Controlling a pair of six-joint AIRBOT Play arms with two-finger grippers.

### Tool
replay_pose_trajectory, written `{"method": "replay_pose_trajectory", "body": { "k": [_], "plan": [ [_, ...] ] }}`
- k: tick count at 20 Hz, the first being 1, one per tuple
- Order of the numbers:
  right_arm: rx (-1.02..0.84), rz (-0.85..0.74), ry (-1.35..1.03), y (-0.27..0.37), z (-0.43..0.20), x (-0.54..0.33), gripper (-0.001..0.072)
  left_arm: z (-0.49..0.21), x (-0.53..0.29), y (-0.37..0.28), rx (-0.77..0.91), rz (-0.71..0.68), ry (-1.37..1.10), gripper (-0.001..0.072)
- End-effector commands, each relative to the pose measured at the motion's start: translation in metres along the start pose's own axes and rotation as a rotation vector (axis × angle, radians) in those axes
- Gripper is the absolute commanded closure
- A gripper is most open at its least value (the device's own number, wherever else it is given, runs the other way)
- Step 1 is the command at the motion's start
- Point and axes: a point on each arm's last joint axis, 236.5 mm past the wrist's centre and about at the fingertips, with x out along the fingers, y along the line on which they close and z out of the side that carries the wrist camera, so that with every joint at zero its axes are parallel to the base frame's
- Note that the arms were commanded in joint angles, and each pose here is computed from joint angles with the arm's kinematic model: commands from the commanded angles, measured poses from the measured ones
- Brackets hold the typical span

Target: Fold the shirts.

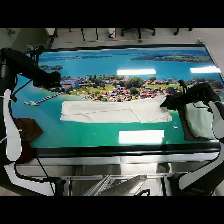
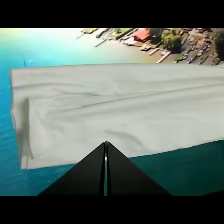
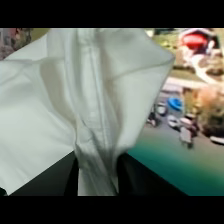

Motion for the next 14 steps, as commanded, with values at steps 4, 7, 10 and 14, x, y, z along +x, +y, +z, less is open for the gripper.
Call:
{"method": "replay_pose_trajectory", "body": {
  "k": [4,7,10,14],
  "plan": [
    [-0.029,0.023,0.025,-0.001,-0.003,0.017,0.0693,0.002,0.011,-0.095,0.184,-0.064,-0.046,0.069],
    [-0.044,0.022,0.009,0.004,0.0,0.008,0.0694,-0.004,0.036,-0.158,0.296,-0.112,-0.058,0.0691],
    [-0.108,0.062,-0.024,0.039,0.008,-0.027,0.0695,-0.017,0.092,-0.214,0.38,-0.157,-0.036,0.0691],
    [-0.262,0.134,-0.085,0.115,0.005,-0.102,0.0695,-0.059,0.195,-0.26,0.445,-0.181,0.064,0.0691]
  ]
}}
